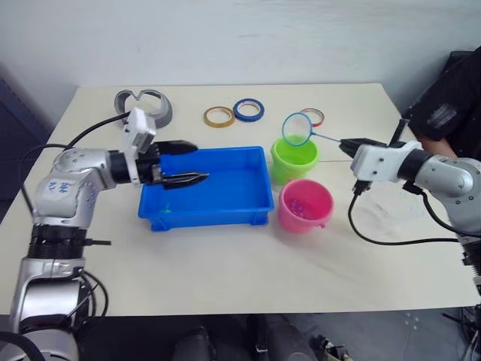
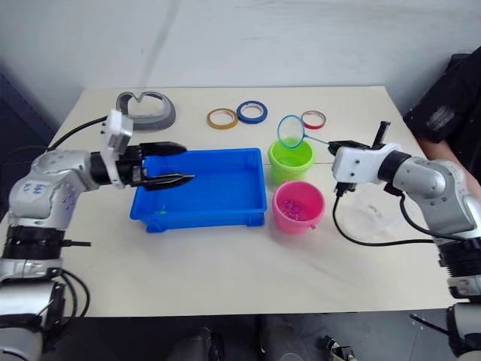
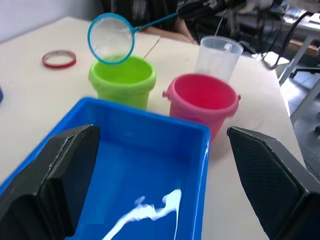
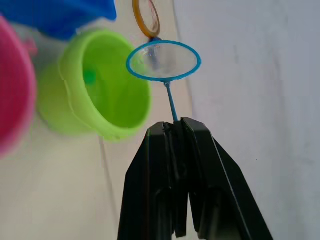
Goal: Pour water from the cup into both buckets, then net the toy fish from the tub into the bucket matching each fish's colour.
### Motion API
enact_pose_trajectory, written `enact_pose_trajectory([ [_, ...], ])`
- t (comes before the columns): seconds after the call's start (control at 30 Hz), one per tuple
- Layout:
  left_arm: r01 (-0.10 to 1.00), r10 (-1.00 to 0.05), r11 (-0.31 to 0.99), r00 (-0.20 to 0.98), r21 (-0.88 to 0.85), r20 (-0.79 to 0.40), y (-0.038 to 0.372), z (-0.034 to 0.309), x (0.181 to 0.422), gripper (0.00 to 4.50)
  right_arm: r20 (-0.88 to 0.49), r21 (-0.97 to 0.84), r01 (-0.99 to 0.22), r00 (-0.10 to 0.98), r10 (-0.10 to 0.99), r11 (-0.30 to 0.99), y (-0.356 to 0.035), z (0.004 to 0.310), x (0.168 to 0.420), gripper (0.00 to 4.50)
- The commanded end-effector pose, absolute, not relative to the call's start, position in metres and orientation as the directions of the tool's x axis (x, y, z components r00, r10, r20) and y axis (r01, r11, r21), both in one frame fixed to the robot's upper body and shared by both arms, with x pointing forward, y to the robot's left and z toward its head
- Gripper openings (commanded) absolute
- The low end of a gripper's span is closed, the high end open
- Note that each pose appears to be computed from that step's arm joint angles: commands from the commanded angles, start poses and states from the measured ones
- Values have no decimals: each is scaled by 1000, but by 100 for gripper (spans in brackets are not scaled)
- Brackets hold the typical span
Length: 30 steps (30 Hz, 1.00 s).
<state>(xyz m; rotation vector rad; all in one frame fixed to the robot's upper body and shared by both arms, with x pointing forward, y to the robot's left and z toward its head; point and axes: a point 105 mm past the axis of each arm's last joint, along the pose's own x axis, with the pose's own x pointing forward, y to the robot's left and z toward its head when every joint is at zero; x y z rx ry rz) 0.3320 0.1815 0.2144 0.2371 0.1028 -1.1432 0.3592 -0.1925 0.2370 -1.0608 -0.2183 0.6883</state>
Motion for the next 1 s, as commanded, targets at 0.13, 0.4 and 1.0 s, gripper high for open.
enact_pose_trajectory([
  [0.13, 864, -799, 475, 504, 171, -328, 236, 214, 296, 447, -171, -629, -703, 541, 823, 332, -122, 248, 332, 0],
  [0.4, 747, -637, 636, 649, 192, -416, 294, 212, 256, 447, -298, -549, -822, 359, 884, 149, -33, 194, 328, 0],
  [1.0, 688, -585, 692, 712, 219, -387, 298, 214, 243, 447, -350, -639, -768, 250, 903, -35, 20, 161, 341, 0],
])
